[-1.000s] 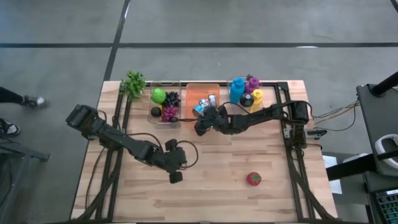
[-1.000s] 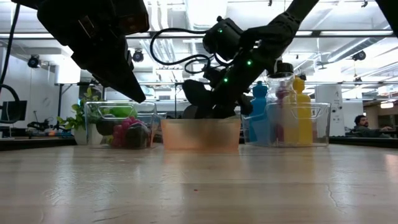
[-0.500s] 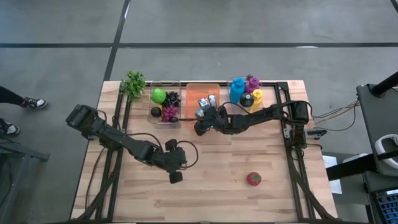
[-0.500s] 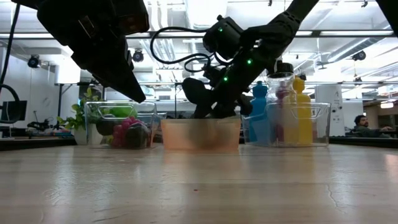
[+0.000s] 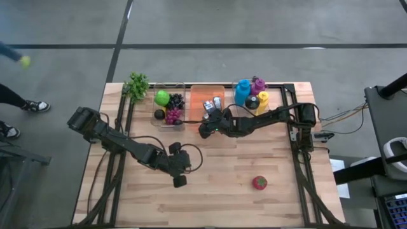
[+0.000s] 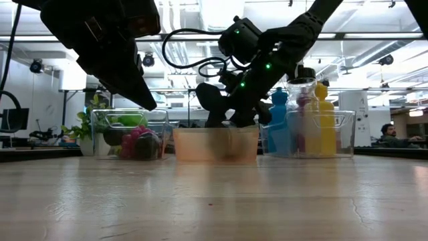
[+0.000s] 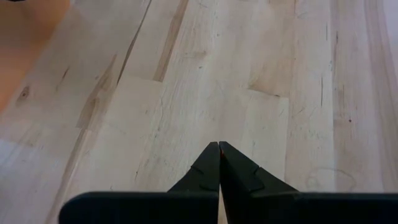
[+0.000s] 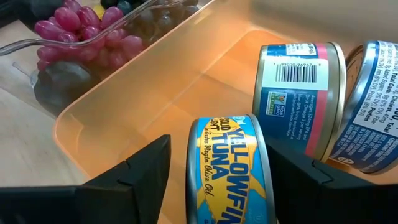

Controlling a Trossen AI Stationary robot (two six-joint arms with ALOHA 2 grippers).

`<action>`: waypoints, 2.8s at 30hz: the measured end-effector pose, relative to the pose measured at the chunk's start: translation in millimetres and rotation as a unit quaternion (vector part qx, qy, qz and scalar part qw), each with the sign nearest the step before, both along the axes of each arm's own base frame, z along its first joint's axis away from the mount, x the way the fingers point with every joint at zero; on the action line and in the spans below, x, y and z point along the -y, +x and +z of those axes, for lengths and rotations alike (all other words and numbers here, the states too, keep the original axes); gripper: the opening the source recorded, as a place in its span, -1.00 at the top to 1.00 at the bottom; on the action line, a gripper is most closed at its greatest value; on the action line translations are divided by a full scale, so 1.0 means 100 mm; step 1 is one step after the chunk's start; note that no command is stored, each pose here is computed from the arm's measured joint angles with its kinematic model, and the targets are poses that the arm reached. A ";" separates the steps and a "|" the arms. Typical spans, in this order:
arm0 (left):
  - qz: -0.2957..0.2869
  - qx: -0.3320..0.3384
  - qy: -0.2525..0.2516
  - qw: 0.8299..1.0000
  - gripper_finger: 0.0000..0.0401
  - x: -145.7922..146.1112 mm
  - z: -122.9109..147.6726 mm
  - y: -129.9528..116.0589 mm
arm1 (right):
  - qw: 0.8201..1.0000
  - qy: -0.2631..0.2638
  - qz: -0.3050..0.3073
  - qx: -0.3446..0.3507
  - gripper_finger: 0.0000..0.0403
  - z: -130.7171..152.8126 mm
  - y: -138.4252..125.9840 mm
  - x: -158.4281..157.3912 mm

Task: Pick & Place Food Item
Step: Put the yellow and blue tuna can into the orange bin, then put the red tomato into the left transparent bin

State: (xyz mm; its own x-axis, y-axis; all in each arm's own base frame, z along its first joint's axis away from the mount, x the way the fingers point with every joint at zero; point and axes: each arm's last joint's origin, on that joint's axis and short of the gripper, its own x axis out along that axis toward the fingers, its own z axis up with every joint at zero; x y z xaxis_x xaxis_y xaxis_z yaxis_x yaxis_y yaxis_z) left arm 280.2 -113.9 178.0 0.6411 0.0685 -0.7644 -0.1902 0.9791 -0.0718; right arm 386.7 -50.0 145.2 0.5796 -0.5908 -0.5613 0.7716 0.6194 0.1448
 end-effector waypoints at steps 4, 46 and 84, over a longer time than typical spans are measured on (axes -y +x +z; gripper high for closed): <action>0.000 0.000 0.000 1.000 0.98 0.00 0.00 0.00 | 1.000 0.000 0.000 -0.001 -0.16 0.00 0.00 0.00; -0.001 0.004 -0.001 1.000 0.98 0.00 0.00 0.01 | 0.985 -0.085 0.145 0.039 -0.07 1.00 -0.35 -0.88; -0.001 0.007 -0.002 1.000 0.96 0.00 0.01 0.01 | 0.887 0.043 0.440 -0.135 0.73 1.24 -1.75 -2.25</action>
